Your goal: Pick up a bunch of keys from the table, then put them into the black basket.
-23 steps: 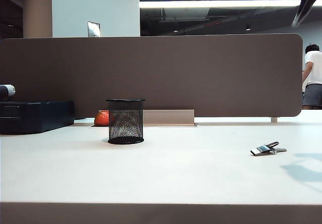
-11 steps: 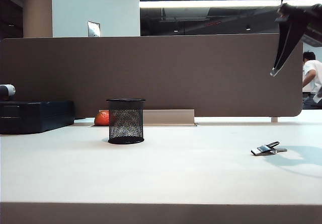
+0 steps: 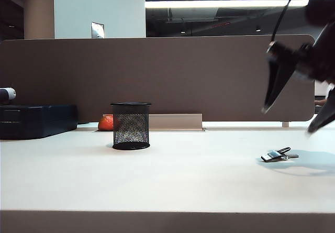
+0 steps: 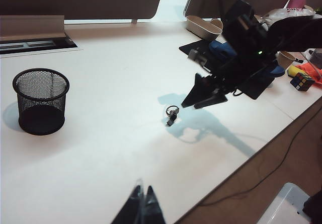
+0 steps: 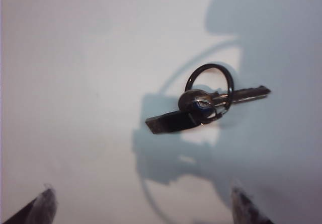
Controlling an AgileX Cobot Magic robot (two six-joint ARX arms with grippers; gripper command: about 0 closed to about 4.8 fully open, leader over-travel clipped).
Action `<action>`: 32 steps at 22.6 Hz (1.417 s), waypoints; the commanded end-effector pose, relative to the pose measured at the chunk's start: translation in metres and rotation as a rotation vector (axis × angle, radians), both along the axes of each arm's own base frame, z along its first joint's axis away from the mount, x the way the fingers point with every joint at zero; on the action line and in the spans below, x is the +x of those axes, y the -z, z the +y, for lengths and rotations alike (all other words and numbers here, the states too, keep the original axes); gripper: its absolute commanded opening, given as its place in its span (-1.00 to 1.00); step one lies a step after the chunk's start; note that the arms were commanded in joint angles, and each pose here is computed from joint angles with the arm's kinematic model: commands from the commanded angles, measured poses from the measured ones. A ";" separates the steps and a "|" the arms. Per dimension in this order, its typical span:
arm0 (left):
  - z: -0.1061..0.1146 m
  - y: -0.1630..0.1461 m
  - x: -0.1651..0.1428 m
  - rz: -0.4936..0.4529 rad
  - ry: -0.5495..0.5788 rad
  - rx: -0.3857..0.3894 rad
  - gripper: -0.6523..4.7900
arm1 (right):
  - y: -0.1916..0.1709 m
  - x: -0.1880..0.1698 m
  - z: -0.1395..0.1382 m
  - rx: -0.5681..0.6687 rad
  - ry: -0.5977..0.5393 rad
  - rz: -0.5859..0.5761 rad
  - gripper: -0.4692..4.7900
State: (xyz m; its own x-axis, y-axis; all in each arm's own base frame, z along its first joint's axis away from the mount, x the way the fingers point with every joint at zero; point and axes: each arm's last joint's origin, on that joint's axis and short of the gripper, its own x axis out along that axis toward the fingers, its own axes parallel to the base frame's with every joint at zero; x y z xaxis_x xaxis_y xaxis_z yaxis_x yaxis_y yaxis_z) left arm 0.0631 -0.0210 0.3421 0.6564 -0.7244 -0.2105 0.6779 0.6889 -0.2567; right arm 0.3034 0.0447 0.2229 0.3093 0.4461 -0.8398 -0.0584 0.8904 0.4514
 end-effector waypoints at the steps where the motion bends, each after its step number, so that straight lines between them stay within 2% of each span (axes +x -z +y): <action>1: 0.000 -0.002 -0.001 -0.016 0.005 0.001 -0.78 | 0.009 0.007 0.005 -0.003 -0.015 0.001 1.00; 7: 0.000 -0.003 -0.001 -0.021 0.006 0.001 -0.78 | 0.033 0.018 0.008 -0.046 -0.005 0.045 1.00; 12: 0.000 -0.003 -0.001 -0.020 0.005 0.001 -0.78 | 0.034 0.023 0.008 -0.058 0.004 0.005 1.00; 13: 0.000 -0.003 -0.001 -0.020 0.005 0.001 -0.78 | 0.034 0.024 0.008 -0.057 0.005 -0.006 0.96; 14: 0.000 -0.003 -0.001 -0.020 0.006 0.001 -0.78 | 0.033 0.026 0.008 -0.057 0.008 -0.026 0.77; 18: 0.000 -0.004 -0.001 -0.021 0.005 0.001 -0.78 | 0.033 0.029 0.007 -0.074 0.056 -0.048 0.75; 24: 0.000 -0.004 -0.001 -0.025 0.005 0.001 -0.78 | 0.045 0.031 0.007 -0.098 0.080 0.005 0.72; 27: 0.000 -0.004 -0.001 -0.029 0.005 0.001 -0.78 | 0.051 0.032 0.007 -0.101 0.097 0.043 0.56; 30: 0.000 -0.005 -0.002 -0.030 0.005 0.001 -0.78 | 0.057 0.033 0.007 -0.104 0.098 0.060 0.21; 31: 0.000 -0.006 -0.002 -0.034 0.005 0.001 -0.78 | 0.057 0.033 0.007 -0.104 0.097 0.063 -0.05; 32: 0.000 -0.007 -0.003 -0.040 0.005 0.001 -0.78 | 0.057 0.033 0.007 -0.103 0.097 0.061 -0.17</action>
